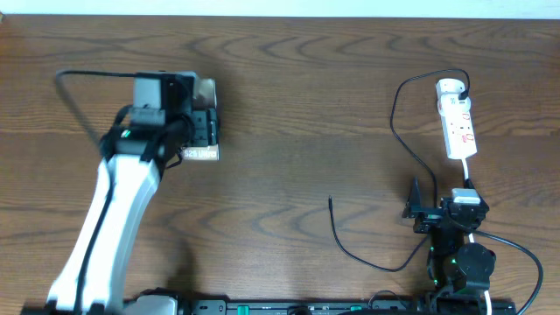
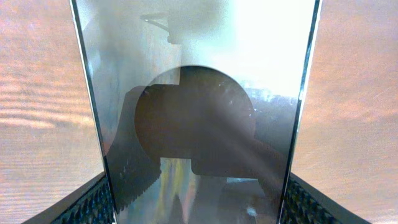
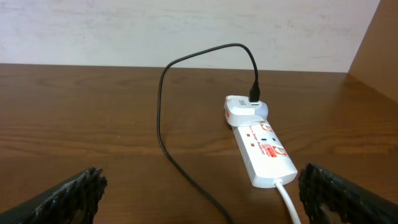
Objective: Plug charger to phone and switch on socket
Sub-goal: 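Lift the phone with the left gripper and tilt it upright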
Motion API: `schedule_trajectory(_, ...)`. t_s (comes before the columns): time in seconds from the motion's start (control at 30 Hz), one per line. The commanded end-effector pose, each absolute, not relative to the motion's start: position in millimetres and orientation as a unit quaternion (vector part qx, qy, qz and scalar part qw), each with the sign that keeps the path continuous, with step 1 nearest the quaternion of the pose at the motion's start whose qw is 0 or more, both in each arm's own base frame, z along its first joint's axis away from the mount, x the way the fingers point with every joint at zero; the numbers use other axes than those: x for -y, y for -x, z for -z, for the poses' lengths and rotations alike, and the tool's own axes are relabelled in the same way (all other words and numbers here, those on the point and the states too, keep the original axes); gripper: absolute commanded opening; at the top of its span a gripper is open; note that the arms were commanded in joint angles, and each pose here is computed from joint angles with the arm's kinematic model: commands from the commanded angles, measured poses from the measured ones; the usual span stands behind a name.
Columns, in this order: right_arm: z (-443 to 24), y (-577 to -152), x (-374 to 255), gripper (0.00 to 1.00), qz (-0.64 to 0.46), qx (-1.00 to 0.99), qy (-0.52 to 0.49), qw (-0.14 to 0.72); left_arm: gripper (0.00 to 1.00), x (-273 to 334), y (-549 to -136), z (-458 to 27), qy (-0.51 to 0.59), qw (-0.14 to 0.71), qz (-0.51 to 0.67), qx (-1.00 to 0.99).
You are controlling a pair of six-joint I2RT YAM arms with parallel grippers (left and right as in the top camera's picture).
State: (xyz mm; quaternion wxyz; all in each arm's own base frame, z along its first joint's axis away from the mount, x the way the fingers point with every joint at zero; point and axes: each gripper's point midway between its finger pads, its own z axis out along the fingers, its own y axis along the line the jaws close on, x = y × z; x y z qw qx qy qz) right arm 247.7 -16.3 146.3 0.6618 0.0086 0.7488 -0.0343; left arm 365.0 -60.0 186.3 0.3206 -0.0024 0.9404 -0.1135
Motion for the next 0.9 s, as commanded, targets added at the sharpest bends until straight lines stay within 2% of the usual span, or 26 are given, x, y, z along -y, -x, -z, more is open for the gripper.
schedule_trajectory(0.0, -146, -248, 15, 0.99, 0.036, -0.749, -0.002, 0.662, 0.08, 66, -359, -249, 0.098, 0.378, 0.187, -0.901)
schedule_trajectory(0.17, -146, -248, 15, 0.99, 0.036, -0.749, -0.002, 0.662, 0.07, 67, -343, -284, 0.21, 0.389, 0.259, -0.859)
schedule_trajectory(0.37, -146, -248, 15, 0.99, 0.037, -0.749, -0.002, 0.662, 0.07, 73, -339, -291, 0.316, 0.302, 0.39, -0.81)
schedule_trajectory(0.63, -146, -248, 15, 0.99, 0.036, -0.749, -0.002, 0.662, 0.07, 71, -350, -286, 0.403, 0.092, 0.558, -0.72)
schedule_trajectory(0.87, -146, -248, 15, 0.99, 0.036, -0.749, -0.002, 0.662, 0.07, 71, -355, -272, 0.524, -0.097, 0.585, -0.611)
